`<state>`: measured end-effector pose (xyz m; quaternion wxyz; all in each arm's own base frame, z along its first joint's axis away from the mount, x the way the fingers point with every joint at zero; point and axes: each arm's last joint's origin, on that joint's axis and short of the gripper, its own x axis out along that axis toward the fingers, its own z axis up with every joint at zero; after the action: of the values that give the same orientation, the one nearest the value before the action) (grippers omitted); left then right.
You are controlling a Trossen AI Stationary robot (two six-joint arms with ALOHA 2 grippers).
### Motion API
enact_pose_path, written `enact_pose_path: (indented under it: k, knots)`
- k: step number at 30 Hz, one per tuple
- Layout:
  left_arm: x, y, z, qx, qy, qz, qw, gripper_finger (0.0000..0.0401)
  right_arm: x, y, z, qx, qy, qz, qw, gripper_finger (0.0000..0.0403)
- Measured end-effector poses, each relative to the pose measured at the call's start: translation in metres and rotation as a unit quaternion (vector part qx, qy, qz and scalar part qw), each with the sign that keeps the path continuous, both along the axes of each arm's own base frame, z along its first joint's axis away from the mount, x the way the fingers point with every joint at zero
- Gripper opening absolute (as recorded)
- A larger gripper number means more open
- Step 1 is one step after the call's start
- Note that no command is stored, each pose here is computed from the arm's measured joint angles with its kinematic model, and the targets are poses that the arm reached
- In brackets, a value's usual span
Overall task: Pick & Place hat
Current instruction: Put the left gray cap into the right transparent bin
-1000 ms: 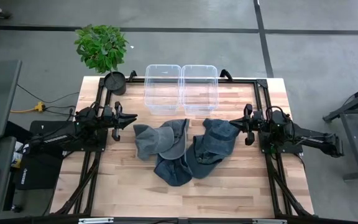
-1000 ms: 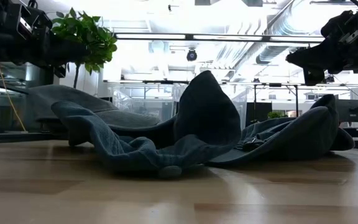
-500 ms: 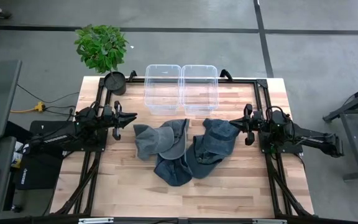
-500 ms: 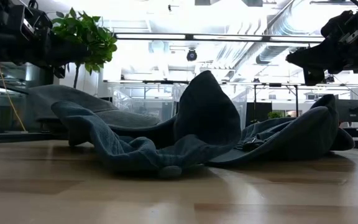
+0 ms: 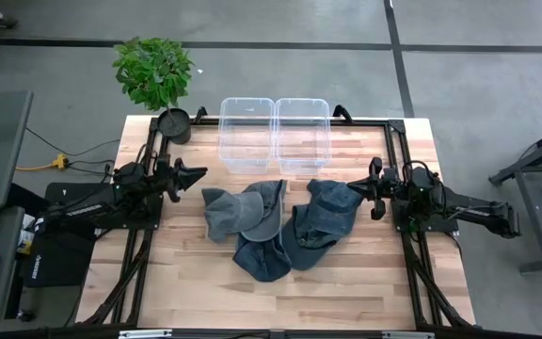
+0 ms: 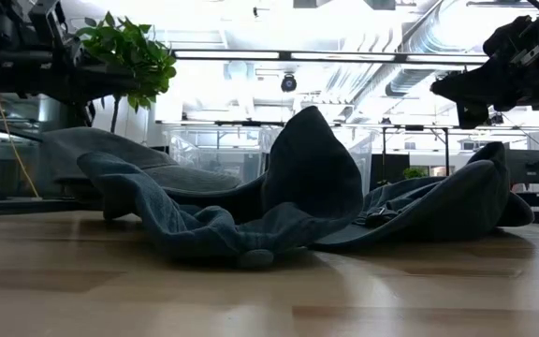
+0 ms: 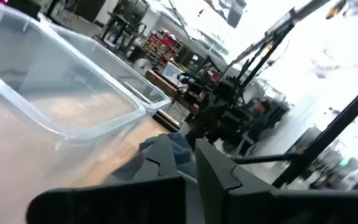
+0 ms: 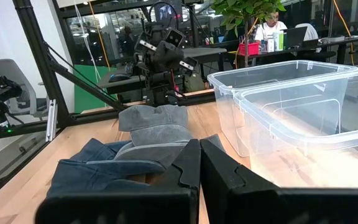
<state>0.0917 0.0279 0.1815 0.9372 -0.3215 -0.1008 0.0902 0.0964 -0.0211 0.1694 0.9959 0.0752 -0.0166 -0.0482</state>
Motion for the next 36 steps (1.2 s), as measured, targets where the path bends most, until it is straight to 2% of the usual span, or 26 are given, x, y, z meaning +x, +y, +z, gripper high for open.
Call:
enact_pose_path:
  k: [5, 9, 14, 18, 23, 28, 32, 36]
  knots:
    - [0.0, 0.001, 0.0, -0.128, -0.033, -0.002, 0.991, 0.0094, 0.0, 0.0, 0.0, 0.0, 0.0, 0.0, 1.0, 0.0001]
    - [0.0, 0.001, -0.001, -0.22, -0.05, -0.016, 0.974, 0.0171, 0.0, 0.0, 0.0, 0.0, 0.0, 0.0, 1.0, 0.0001]
    - [0.0, -0.001, -0.001, -0.298, -0.06, -0.054, 0.951, 0.0228, 0.0, 0.0, 0.0, 0.0, 0.0, 0.0, 1.0, 0.0001]
    - [-0.001, -0.002, 0.003, -0.336, -0.038, -0.058, 0.939, 0.0234, 0.0, 0.0, 0.0, 0.0, -0.001, 0.0, 1.0, 0.0001]
    - [-0.01, -0.005, 0.029, -0.342, -0.012, -0.041, 0.939, 0.0234, 0.0, 0.0, 0.0, 0.0, -0.001, 0.0, 1.0, 0.0001]
    - [-0.016, -0.007, 0.051, -0.364, 0.048, -0.018, 0.93, 0.0234, 0.0, 0.0, 0.0, 0.0, -0.001, 0.0, 1.0, 0.0001]
    - [-0.016, -0.007, 0.061, -0.395, 0.114, 0.002, 0.911, 0.0234, 0.0, 0.0, 0.0, 0.0, -0.001, 0.0, 1.0, 0.0001]
    - [-0.008, -0.006, 0.064, -0.439, 0.182, 0.0, 0.88, 0.0234, 0.0, 0.0, 0.0, 0.0, -0.001, 0.0, 1.0, 0.0001]
